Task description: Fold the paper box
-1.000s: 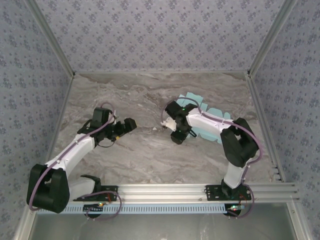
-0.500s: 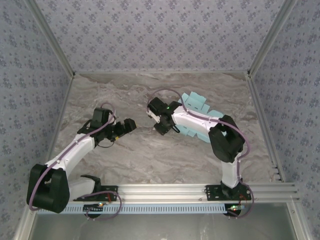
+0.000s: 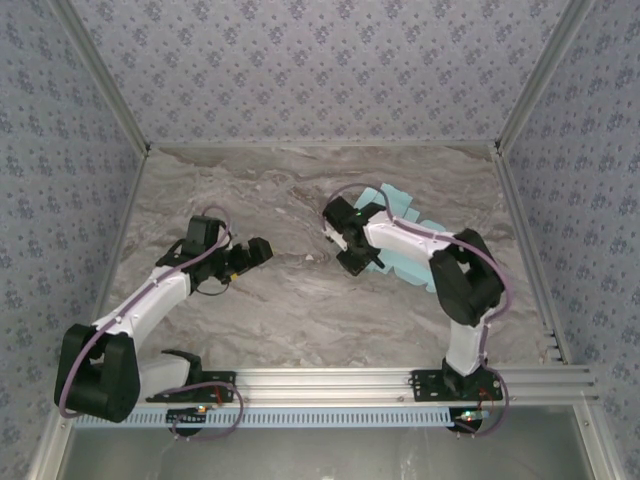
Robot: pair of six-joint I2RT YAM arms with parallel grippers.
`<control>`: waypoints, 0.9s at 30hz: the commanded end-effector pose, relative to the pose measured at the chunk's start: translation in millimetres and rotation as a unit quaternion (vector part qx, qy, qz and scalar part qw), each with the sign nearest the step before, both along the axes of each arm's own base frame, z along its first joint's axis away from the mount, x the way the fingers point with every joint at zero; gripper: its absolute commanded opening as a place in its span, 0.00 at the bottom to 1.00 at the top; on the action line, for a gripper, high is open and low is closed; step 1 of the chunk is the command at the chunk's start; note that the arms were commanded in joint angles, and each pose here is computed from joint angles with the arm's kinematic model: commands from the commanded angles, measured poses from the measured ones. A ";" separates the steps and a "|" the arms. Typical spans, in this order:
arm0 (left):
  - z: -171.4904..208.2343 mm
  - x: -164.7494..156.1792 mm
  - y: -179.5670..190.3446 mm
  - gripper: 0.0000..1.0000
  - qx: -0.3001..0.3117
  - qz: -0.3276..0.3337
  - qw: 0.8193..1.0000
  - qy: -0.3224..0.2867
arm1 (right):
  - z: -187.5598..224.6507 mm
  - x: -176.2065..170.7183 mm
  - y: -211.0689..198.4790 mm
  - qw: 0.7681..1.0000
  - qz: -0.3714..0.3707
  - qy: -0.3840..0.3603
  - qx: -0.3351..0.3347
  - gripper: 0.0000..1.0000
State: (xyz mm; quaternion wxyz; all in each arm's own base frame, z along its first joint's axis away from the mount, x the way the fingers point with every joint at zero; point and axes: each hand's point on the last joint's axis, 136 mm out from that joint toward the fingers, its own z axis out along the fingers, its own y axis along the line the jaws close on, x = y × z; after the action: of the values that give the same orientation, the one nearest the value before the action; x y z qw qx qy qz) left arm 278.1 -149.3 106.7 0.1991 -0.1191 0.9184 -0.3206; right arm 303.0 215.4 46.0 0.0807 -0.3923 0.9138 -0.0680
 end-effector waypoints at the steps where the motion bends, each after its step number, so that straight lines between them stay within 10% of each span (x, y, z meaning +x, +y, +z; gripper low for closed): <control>1: 4.5 2.2 -0.8 0.99 0.002 0.003 1.000 -0.004 | -11.3 -5.0 -0.8 1.000 -0.014 0.006 -0.022 0.30; 5: 3.3 0.0 1.6 0.99 0.007 0.006 1.000 -0.003 | 6.4 -8.2 60.2 0.995 -0.070 -0.033 0.062 0.17; 12: 1.0 2.3 0.5 0.99 0.003 0.009 1.000 -0.004 | 44.4 3.3 126.5 0.911 -0.329 -0.060 0.243 0.00; 17: 7.9 4.6 -11.7 0.99 -0.014 -0.014 1.000 -0.015 | 74.0 6.2 176.2 0.875 -0.347 -0.018 0.337 0.37; 22: 11.4 6.3 -19.7 0.99 -0.016 -0.026 0.999 -0.028 | 110.9 7.0 181.6 0.842 -0.315 0.050 0.436 0.42; 27: 10.1 12.7 -48.1 0.99 0.017 -0.074 0.996 -0.049 | 128.1 19.8 91.0 0.861 -0.324 -0.039 0.391 0.42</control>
State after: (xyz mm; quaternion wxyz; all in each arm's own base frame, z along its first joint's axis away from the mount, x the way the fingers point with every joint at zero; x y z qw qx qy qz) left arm 276.1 -180.2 103.0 0.1955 -0.0707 0.9222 -0.3262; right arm 319.2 344.6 139.9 0.1920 -0.0042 0.9439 0.2685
